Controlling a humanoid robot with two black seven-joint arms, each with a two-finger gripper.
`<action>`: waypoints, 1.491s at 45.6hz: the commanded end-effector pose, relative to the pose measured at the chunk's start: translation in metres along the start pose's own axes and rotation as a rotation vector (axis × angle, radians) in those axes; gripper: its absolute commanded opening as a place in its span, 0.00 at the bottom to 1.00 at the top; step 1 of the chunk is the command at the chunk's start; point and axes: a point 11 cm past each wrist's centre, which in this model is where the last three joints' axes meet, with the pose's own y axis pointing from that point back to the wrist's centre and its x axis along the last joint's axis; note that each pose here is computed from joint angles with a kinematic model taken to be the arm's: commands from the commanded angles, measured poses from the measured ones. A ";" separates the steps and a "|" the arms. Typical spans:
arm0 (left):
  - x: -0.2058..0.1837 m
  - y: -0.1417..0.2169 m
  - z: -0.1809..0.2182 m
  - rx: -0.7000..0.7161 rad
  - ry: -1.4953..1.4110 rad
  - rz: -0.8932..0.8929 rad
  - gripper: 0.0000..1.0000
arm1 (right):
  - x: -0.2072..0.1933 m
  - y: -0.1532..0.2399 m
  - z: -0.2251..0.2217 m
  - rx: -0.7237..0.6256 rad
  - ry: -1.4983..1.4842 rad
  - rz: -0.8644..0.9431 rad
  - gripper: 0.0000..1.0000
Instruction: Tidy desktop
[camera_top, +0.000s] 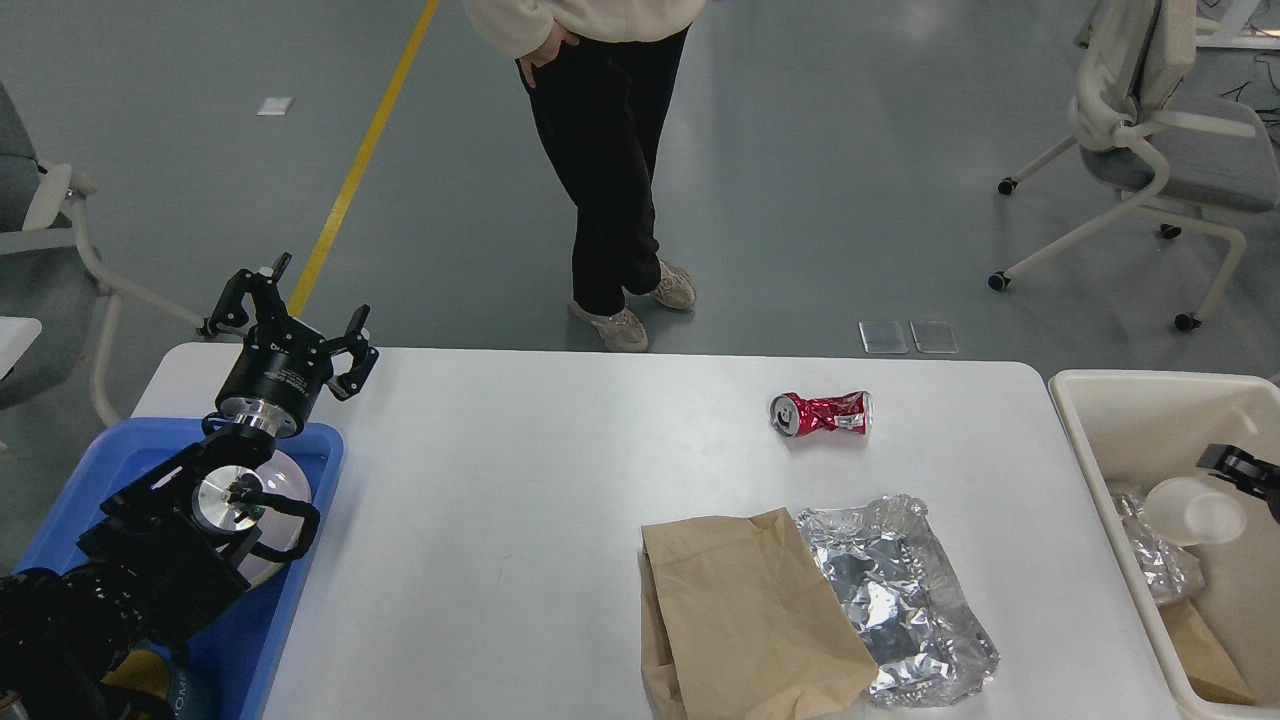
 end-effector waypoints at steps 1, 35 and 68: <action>0.000 0.000 0.000 0.000 0.000 0.000 0.97 | 0.006 0.005 0.005 -0.003 -0.014 -0.006 1.00; 0.000 0.000 0.000 0.000 0.000 0.000 0.97 | 0.213 0.169 -0.141 0.446 -0.132 0.058 1.00; 0.000 0.000 0.000 0.000 0.000 0.000 0.97 | 0.079 0.127 -0.293 0.764 -0.370 -0.270 1.00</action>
